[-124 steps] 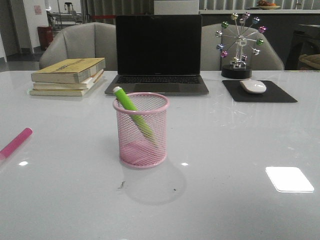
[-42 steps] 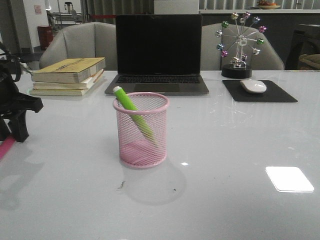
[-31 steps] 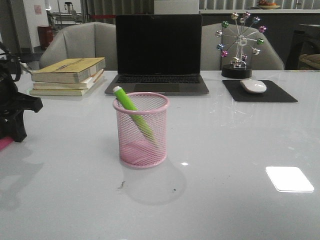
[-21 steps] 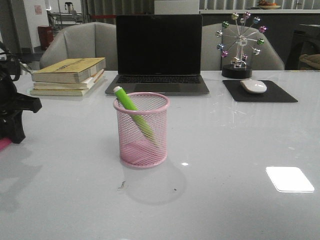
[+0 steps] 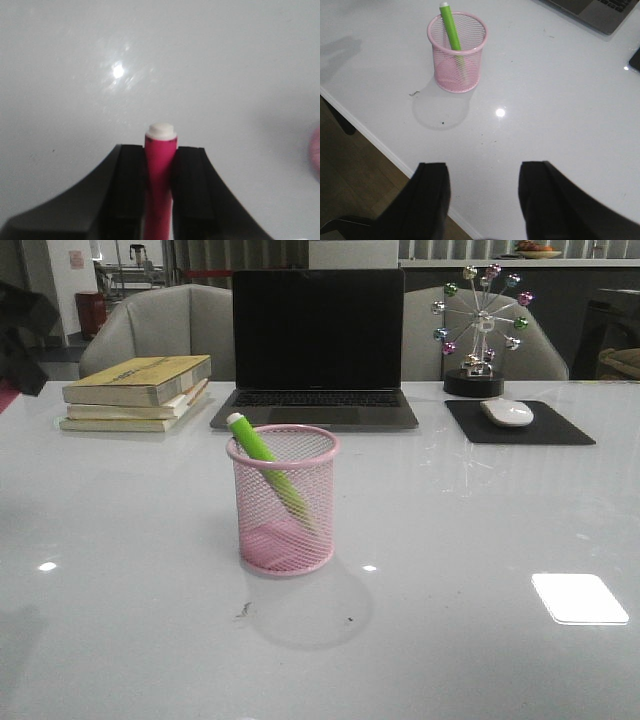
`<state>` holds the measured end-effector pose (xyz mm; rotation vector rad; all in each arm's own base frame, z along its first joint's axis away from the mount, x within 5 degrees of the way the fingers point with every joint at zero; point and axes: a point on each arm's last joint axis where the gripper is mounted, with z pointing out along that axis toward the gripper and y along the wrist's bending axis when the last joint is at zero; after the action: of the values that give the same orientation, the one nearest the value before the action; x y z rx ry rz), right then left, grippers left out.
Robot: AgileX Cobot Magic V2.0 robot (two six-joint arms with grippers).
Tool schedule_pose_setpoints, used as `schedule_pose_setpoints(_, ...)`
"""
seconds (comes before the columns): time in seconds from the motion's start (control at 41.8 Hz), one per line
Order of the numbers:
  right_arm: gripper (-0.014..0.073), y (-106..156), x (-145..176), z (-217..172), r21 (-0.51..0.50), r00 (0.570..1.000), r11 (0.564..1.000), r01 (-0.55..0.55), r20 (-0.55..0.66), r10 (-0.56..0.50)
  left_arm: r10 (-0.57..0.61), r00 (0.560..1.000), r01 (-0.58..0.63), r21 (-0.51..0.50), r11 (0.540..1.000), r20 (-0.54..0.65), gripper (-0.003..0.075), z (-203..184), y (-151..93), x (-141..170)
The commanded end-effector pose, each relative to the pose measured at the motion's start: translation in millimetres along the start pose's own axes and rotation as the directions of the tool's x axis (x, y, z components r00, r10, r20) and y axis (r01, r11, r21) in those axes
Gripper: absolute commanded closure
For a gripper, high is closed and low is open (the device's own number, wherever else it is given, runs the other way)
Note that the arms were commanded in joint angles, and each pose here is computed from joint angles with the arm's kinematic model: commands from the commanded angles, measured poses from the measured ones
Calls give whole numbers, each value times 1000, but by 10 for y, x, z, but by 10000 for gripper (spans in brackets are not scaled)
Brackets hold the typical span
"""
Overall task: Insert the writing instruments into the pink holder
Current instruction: 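Lift the pink marker and carry it over the pink holder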
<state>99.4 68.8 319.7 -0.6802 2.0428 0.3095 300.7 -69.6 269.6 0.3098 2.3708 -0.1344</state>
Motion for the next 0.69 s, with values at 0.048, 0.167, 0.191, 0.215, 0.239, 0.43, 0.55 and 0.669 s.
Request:
schedule_pose_setpoints(0.048,155,-7,-132,-59,4,995,1000,6,97,-7,39,922,-61,47,997,386,629,-515,-303,-93)
schedule_pose_setpoints(0.167,155,-7,-132,-59,4,995,1000,6,97,-7,7,819,-92,119,989,574,629,-716,-559,-64)
schedule_pose_setpoints(0.191,155,-7,-132,-59,4,995,1000,6,97,-7,-4,793,-100,136,986,609,629,-742,-621,-69)
schedule_pose_setpoints(0.215,155,-7,-132,-59,4,995,1000,6,97,-7,-8,774,-110,147,983,633,629,-758,-668,-64)
schedule_pose_setpoints(0.239,155,-7,-132,-59,4,995,1000,6,97,-7,-17,755,-117,160,980,655,629,-776,-715,-66)
schedule_pose_setpoints(0.43,155,-7,-132,-59,4,995,1000,6,97,-7,-73,592,-200,235,951,802,629,-758,-1139,-109)
schedule_pose_setpoints(0.55,155,-7,-132,-59,4,995,1000,6,97,-7,-109,494,-221,246,944,862,629,-581,-1337,-111)
schedule_pose_setpoints(0.669,155,-7,-132,-59,4,995,1000,6,97,-7,-121,438,-225,239,945,891,629,-324,-1458,-61)
